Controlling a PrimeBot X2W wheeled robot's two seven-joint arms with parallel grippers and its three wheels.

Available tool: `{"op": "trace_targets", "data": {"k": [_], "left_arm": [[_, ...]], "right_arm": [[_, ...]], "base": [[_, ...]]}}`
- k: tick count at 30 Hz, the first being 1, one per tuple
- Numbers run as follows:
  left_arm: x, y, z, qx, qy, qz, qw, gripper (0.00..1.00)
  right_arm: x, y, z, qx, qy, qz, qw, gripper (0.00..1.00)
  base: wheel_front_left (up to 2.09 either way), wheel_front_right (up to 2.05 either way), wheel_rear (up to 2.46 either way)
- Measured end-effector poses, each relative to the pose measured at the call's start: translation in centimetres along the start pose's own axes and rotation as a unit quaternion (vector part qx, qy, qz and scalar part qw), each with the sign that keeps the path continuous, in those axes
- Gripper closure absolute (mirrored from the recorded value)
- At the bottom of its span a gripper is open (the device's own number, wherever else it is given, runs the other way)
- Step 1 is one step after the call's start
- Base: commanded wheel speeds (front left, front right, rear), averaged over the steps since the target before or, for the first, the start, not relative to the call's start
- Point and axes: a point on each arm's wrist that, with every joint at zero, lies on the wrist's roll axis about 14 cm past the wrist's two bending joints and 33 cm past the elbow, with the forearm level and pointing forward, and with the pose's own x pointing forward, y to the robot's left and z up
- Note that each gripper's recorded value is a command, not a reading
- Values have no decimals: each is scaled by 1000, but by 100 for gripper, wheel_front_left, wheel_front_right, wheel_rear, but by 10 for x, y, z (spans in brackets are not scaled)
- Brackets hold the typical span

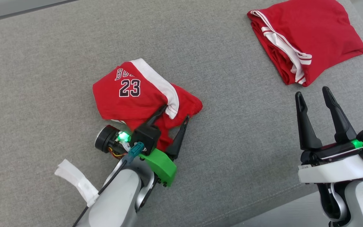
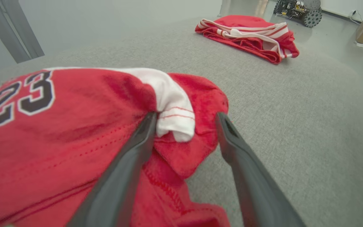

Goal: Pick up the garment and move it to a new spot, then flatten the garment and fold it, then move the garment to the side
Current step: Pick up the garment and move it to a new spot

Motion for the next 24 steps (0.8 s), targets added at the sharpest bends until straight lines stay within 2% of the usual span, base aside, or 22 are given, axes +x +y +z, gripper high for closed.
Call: {"op": "trace_targets", "data": {"k": [4,10,15,19,24], "left_arm": [[-1,1,32,5,-67,12,998,0],[-36,28,75,-4,-147,96,985,0],[-96,84,95,10,-181,220,958,0],[-149,117,93,18,-179,301,937,0],[-203,131,87,24,-174,363,915,0]], "right_arm": [[-1,0,3,-3,-2,3,1000,0],[-8,7,8,-5,1,15,1000,0],[-11,23,15,2,-1,40,999,0],[-13,36,20,8,-4,59,998,0],[-19,49,28,13,-11,78,997,0]], "base": [[0,0,0],[0,0,0],[0,0,0],[0,0,0],[0,0,0]]}}
